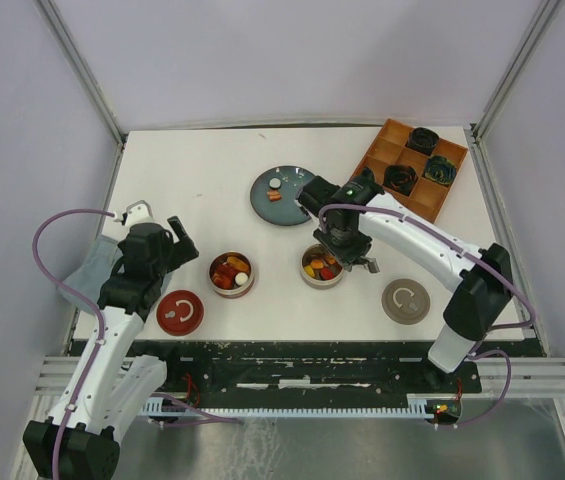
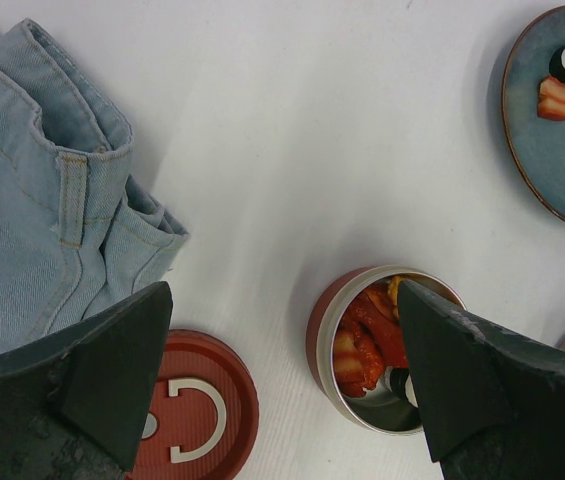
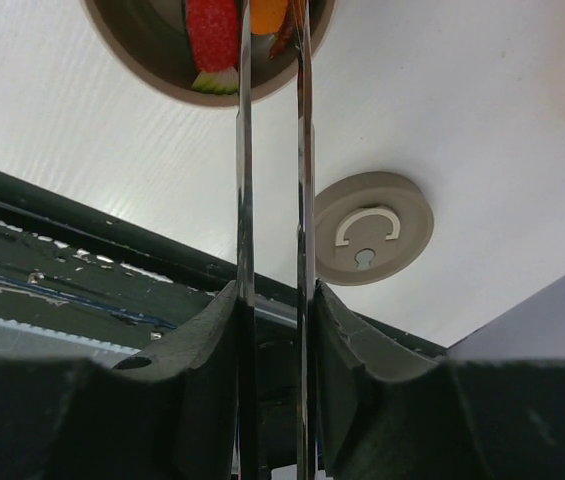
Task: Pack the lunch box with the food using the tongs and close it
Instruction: Place the fake food in the packing box.
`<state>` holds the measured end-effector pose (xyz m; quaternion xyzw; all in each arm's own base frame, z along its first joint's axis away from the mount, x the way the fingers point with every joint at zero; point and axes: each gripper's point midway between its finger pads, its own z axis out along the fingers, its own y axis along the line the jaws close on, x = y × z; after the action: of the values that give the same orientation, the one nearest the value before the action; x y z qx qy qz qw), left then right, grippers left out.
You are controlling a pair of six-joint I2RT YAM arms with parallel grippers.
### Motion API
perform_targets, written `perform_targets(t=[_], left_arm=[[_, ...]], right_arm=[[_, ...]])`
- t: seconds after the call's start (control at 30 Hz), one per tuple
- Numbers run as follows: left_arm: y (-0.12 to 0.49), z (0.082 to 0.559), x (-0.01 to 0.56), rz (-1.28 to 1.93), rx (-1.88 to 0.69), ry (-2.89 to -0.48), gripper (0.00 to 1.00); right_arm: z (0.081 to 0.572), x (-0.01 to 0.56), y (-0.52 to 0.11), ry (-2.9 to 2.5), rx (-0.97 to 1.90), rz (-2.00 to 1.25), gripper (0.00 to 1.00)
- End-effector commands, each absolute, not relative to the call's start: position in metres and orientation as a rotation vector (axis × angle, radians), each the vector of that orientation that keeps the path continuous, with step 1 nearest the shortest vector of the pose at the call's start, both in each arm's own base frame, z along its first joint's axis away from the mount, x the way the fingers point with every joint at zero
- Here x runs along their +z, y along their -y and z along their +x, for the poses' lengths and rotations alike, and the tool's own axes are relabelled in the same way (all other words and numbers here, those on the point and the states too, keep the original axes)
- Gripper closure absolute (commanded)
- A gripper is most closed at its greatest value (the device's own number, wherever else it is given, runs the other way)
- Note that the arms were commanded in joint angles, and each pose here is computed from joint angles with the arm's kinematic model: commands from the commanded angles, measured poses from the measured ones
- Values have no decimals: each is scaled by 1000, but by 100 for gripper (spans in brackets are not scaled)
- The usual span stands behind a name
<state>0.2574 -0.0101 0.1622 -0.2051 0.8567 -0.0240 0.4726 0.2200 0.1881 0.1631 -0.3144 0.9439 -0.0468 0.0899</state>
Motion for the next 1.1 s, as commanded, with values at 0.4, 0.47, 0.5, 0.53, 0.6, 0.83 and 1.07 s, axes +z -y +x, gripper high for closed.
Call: perform_targets(t=[0.4,0.47,0.5,0.53,0.6,0.83,1.07], left_arm=[[9,264,173,-473,-60,-2049,1],[9,264,172,-473,-60,-2052,1],[9,264,172,-475,-60,-2052,1],[9,264,172,-474,-61,-2052,1],[9,264,172,-473,-61,-2052,1],[10,265,172,-471,-67,-2055,1],[11,264,173,-470,-69,-2053,1]], right_arm=[[245,174,-201,-2689,-241,-961,58],[242,176,-200,-2689,-242,-964,58],[241,179,-199,-2690,-237,-960,58],[238,182,-197,-2692,-236,-952,58],[234,189,-194,-2693,-226,-928,58],[206,188,-191,-2761,-99,-855,56],[192,175,-190,-2836,-78,-778,55]])
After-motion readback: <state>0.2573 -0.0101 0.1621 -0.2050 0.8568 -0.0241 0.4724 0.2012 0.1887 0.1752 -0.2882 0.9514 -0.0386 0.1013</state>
